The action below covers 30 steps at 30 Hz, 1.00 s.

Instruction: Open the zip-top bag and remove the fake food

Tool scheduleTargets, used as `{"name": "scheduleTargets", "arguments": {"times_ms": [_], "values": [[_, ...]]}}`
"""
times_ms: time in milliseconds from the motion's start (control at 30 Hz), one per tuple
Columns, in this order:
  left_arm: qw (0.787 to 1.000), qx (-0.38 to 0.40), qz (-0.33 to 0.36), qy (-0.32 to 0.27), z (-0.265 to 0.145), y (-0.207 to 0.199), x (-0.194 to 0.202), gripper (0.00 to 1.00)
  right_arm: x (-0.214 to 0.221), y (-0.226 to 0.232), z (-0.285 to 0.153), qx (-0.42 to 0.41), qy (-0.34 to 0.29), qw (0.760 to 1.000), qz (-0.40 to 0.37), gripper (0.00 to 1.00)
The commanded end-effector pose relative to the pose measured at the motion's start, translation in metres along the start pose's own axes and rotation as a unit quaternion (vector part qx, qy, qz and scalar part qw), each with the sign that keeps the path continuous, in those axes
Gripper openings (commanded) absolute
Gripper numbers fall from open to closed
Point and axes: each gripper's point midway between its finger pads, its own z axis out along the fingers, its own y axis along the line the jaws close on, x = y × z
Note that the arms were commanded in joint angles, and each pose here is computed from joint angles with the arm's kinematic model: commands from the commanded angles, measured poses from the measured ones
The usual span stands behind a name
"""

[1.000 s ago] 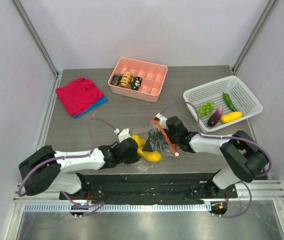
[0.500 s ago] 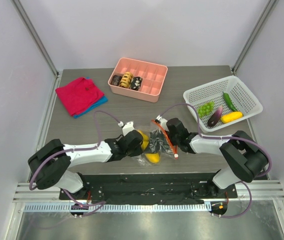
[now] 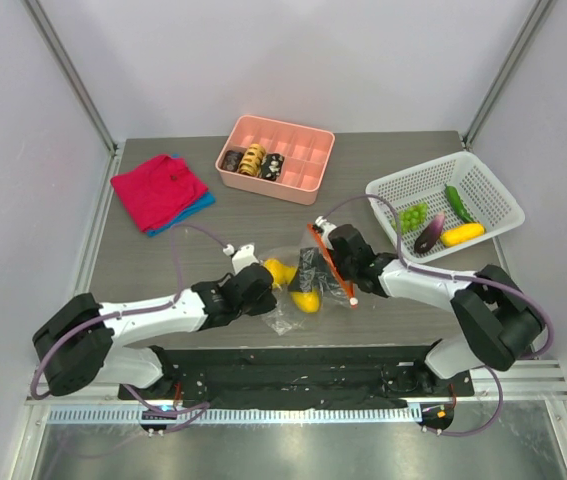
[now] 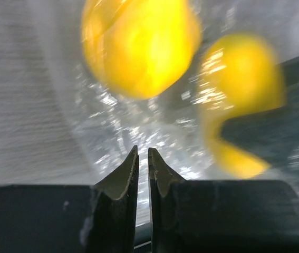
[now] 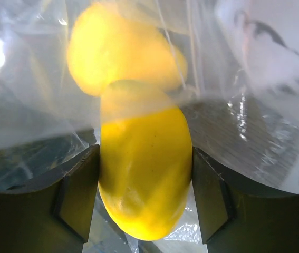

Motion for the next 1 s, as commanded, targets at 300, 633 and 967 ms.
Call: {"name": "scheduleTargets", "arguments": {"times_ms": [300,633,967], "values": [[0.995,0.076,-0.039,-0.049,-0.049,0.0,-0.018,0.5,-0.061,0.005,-0.048,0.123,-0.075,0.988,0.053,0.01],[0.996,0.078,-0.034,-0.015,-0.012,-0.028,-0.009,0.23,-0.072,0.022,-0.054,0.1,-0.084,0.99,0.051,0.01],[0.999,-0.021,-0.036,0.005,0.046,-0.002,0.007,0.06,-0.074,0.031,-0.064,0.092,-0.083,0.992,0.023,0.01]]}}
